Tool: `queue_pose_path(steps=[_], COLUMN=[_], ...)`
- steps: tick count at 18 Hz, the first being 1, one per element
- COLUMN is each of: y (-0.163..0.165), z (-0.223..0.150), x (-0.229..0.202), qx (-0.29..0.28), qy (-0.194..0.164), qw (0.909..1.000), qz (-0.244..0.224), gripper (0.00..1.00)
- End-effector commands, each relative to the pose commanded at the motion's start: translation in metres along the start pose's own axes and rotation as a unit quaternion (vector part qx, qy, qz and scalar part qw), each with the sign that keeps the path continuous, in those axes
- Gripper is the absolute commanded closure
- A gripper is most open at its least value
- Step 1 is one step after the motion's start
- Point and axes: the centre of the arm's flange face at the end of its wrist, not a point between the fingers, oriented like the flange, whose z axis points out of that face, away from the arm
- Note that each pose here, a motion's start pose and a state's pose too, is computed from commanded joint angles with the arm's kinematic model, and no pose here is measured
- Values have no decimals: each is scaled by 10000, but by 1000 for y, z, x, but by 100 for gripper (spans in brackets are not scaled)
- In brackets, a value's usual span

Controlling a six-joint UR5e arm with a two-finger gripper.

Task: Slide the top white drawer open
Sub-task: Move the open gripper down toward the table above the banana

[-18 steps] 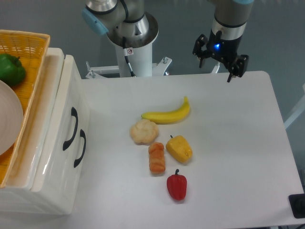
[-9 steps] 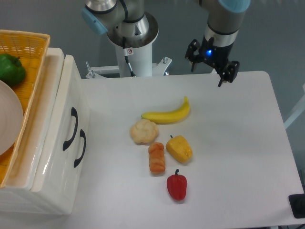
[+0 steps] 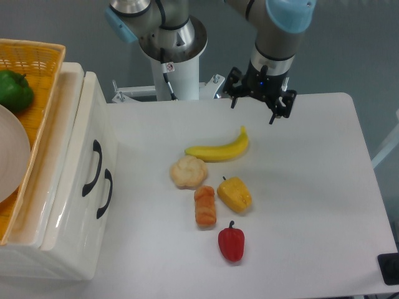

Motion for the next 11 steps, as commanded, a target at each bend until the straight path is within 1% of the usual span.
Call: queue_pose_path(steps=[2,3,5,6,7,9,10,11], y=[-5,-11,-26,-34,-43,-50,-55,-60], z=[2,3,4,7,9,13,16,16], x=[8,14,22,24,30,38,41,44], qx=[-4,32,97,102,103,21,11,16], qy=[34,58,104,84,44,34,44,37], qw=[10000,9999,9979,9977,9982,9987,9986,9979], qz=[20,-124,-628,-672,-592,-512,-520,-648], gripper=[0,0,0,0,0,0,0,0])
